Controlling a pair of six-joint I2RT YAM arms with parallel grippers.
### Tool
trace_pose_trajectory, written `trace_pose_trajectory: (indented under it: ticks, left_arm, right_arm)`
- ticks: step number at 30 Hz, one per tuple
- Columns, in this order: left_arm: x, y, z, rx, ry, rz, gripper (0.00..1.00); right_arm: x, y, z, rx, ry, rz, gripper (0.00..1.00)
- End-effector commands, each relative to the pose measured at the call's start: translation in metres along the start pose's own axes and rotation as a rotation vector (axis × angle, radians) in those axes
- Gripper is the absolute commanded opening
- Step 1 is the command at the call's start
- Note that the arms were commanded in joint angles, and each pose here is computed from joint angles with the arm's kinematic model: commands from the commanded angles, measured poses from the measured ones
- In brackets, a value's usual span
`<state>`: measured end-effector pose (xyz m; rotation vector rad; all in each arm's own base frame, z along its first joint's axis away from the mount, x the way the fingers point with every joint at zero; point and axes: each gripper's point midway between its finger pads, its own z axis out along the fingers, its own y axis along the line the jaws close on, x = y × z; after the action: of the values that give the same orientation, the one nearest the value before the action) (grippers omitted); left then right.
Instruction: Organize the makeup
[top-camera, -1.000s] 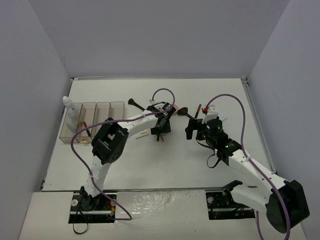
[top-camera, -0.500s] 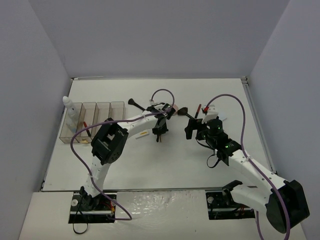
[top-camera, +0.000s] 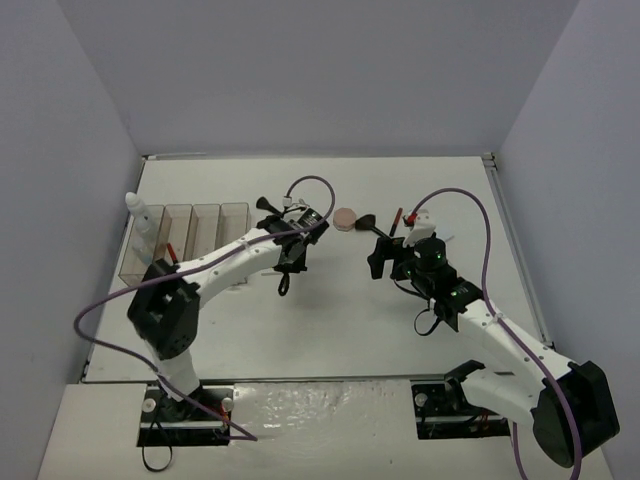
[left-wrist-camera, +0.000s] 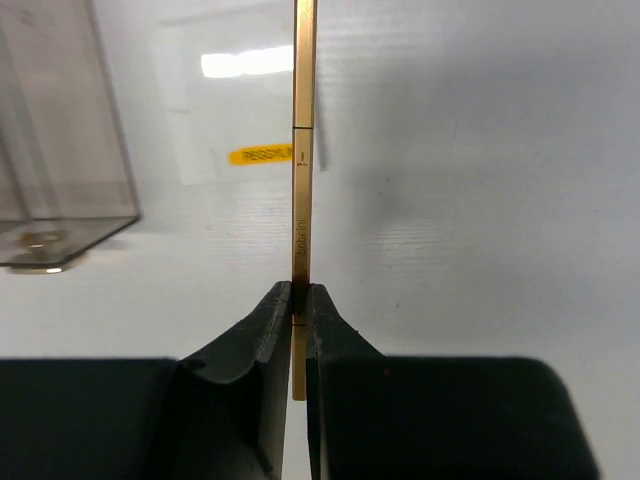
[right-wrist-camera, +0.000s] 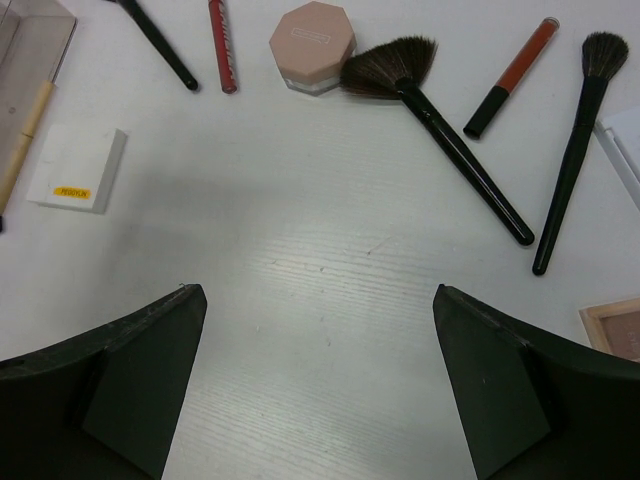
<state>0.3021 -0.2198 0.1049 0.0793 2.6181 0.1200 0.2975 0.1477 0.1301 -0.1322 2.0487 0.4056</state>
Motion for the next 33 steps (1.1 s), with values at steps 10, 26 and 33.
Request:
trace_pose_trajectory:
  ticks: [10, 26, 33]
  left_arm:
    - [-0.079, 0.212, -0.032, -0.175, -0.163, -0.014, 0.0]
    - [-0.072, 0.307, 0.054, -0.25, 0.01, -0.121, 0.04]
    - [-0.073, 0.306, 0.045, -0.254, -0.009, -0.154, 0.54]
  right_arm:
    - [-0.023, 0.013, -0.003, -0.064, -0.089, 0.011, 0.94]
    - [-0.019, 0.017, 0.001, -0.086, -0.071, 0.008, 0.95]
    - [-0.017, 0.022, 0.009, -0.093, -0.042, -0.026, 0.91]
